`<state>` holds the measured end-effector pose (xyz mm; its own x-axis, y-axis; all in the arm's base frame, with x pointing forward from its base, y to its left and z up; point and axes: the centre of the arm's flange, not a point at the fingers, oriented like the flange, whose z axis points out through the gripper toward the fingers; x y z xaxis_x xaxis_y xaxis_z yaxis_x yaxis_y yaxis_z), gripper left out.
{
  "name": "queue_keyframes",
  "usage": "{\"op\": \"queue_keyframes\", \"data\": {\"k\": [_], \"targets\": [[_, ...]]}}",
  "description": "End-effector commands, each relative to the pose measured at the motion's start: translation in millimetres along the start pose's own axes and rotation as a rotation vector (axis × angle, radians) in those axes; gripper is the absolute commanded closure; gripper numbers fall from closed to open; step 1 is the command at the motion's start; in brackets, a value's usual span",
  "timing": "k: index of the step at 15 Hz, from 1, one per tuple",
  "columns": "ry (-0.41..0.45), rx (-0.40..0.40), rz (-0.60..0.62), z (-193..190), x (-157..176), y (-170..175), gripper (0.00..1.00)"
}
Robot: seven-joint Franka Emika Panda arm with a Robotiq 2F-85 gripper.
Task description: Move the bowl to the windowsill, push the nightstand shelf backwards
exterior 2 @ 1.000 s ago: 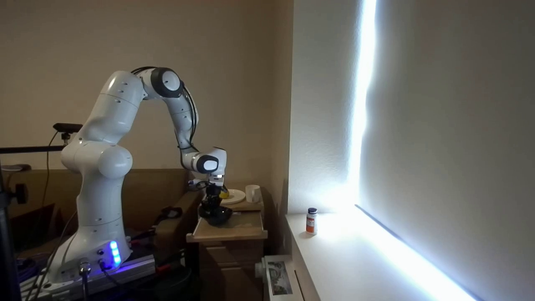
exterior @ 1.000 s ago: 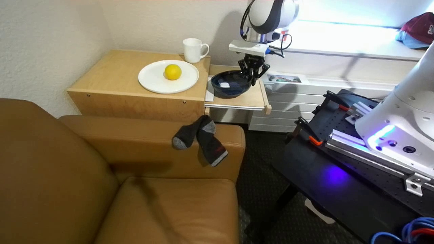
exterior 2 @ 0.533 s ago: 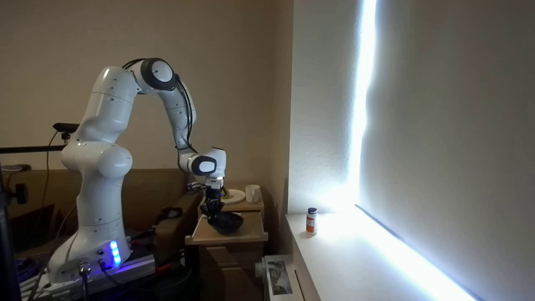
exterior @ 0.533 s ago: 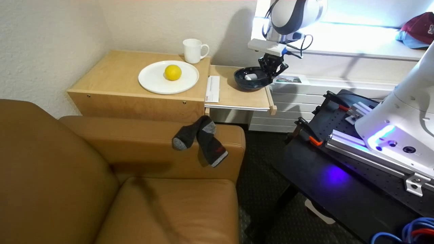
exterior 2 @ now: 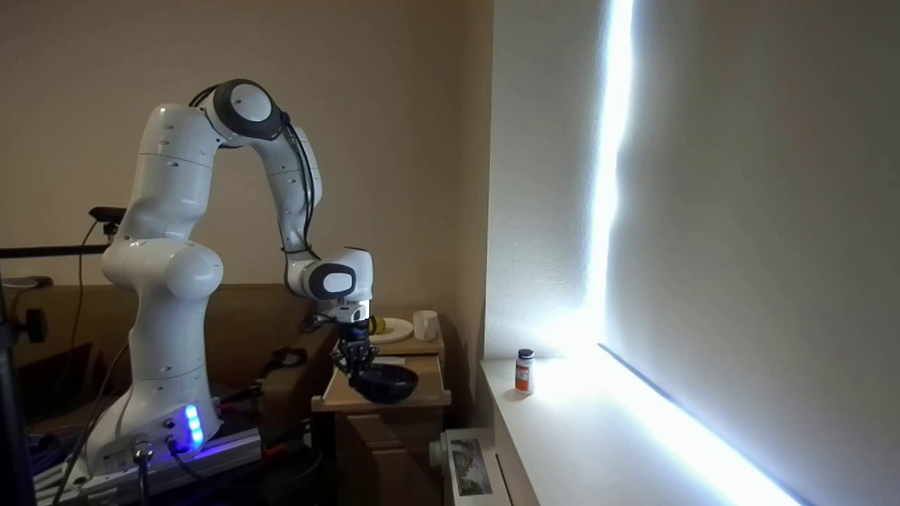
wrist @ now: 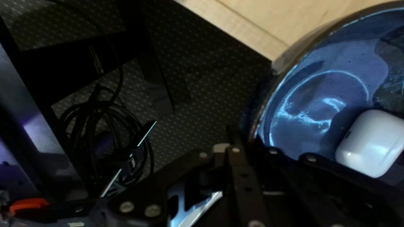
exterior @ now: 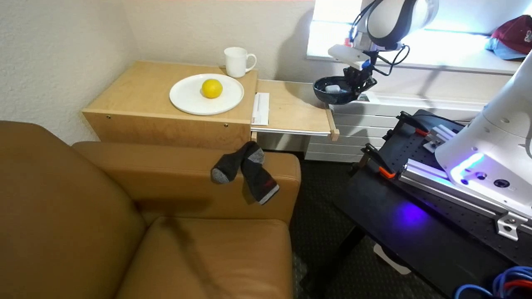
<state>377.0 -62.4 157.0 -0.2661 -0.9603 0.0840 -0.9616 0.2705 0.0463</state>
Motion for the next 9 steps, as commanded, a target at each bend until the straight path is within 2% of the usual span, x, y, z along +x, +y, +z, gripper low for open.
{"op": "queue_keyframes", "data": {"k": [1, 5, 7, 9], "targets": [[-0.009, 0.072, 0.147, -32.3, 39.0, 42.5, 0.98], [-0.101, 0.144, 0.236, -46.0, 82.5, 40.8, 0.98], [-0.141, 0.204, 0.202, -61.1, 95.9, 38.5, 0.98], [-0.150, 0.243, 0.125, -79.2, 94.2, 33.9, 0.98]]}}
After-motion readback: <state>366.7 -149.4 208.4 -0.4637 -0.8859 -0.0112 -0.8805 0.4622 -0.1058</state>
